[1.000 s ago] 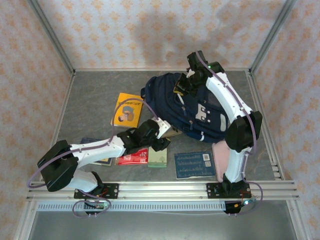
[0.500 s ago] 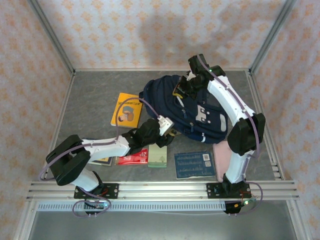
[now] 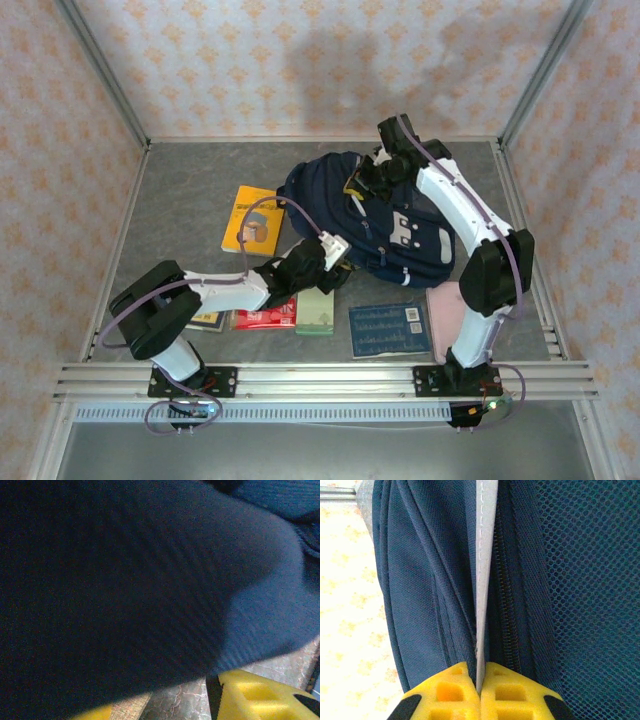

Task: Pack the student bag

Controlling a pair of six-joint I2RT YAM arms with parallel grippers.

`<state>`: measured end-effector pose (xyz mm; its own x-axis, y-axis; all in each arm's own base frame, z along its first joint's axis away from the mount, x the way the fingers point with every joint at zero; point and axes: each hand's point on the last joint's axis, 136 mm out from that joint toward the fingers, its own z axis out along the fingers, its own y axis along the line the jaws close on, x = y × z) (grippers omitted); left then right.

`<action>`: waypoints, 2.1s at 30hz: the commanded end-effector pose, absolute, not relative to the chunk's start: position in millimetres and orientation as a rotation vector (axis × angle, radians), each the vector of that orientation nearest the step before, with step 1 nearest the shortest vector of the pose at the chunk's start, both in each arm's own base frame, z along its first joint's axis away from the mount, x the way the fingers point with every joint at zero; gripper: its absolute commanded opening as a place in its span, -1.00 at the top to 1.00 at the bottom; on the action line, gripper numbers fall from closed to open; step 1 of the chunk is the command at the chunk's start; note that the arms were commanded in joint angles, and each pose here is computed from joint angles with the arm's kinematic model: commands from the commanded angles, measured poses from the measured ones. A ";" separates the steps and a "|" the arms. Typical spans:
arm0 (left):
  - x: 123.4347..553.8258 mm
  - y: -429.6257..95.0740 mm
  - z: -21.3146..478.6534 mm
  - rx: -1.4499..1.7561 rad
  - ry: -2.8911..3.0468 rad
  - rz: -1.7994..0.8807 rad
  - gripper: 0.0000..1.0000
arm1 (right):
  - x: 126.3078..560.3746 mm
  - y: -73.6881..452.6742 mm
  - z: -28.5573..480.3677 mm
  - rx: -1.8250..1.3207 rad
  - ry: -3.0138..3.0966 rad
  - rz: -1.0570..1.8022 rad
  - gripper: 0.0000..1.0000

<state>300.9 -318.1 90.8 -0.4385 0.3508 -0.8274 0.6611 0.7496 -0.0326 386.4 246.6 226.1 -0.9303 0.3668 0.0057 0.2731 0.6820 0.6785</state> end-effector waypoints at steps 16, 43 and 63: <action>322.7 -312.5 108.7 0.672 2.052 -0.418 0.83 | 376.1 242.8 240.7 0.475 2.747 1.081 1.00; 291.9 -294.8 122.4 0.592 2.087 -0.689 0.29 | 375.8 231.4 239.4 0.359 2.745 0.988 1.00; 235.9 -290.5 228.3 0.993 1.714 -0.486 -1.00 | 370.5 226.0 257.3 0.318 2.703 0.976 1.00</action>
